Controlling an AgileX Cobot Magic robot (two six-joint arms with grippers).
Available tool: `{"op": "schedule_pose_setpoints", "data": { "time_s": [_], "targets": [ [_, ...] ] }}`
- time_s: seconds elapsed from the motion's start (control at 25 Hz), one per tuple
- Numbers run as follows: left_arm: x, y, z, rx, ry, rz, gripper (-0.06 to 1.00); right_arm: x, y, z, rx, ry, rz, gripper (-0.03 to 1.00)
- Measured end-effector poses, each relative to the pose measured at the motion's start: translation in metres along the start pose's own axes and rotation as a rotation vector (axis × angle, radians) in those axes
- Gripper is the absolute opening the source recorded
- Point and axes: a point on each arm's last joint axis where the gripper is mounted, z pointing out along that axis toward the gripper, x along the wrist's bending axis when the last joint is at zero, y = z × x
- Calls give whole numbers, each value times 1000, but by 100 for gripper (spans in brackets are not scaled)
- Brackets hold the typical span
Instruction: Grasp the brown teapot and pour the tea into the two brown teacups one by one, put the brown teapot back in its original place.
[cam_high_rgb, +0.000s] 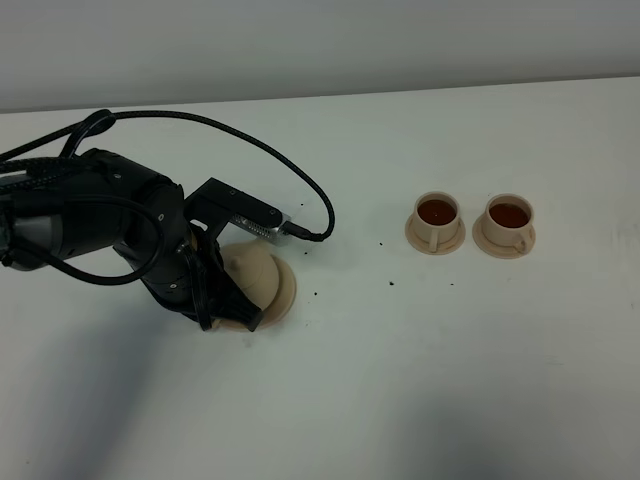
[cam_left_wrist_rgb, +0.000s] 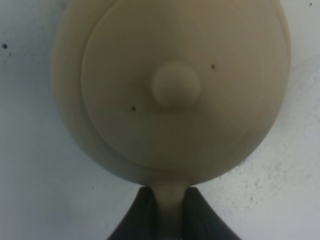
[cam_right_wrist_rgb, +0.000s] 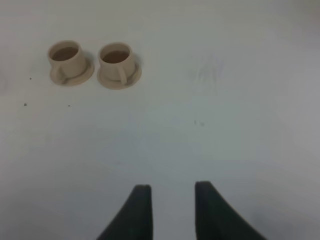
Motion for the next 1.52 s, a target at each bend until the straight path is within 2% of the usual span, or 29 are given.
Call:
{"op": "schedule_pose_setpoints", "data": {
  "time_s": [0.28, 0.56, 0.76, 1.0, 1.32, 1.52],
  "targets": [
    [0, 0, 0, -1, 0, -7, 18, 0, 0, 0, 0, 0, 0, 24],
    [0, -3, -4, 30, 0, -9, 43, 0, 0, 0, 0, 0, 0, 24],
    [2, -16, -39, 79, 1, -26, 47, 0, 0, 0, 0, 0, 0, 24],
    [-2, -63, -91, 192, -28, -55, 45, 0, 0, 0, 0, 0, 0, 24],
    [-12, -147, -99, 197, -29, -75, 43, 0, 0, 0, 0, 0, 0, 24],
    [-16, -182, -103, 114, -33, -111, 43, 0, 0, 0, 0, 0, 0, 24]
  ]
}}
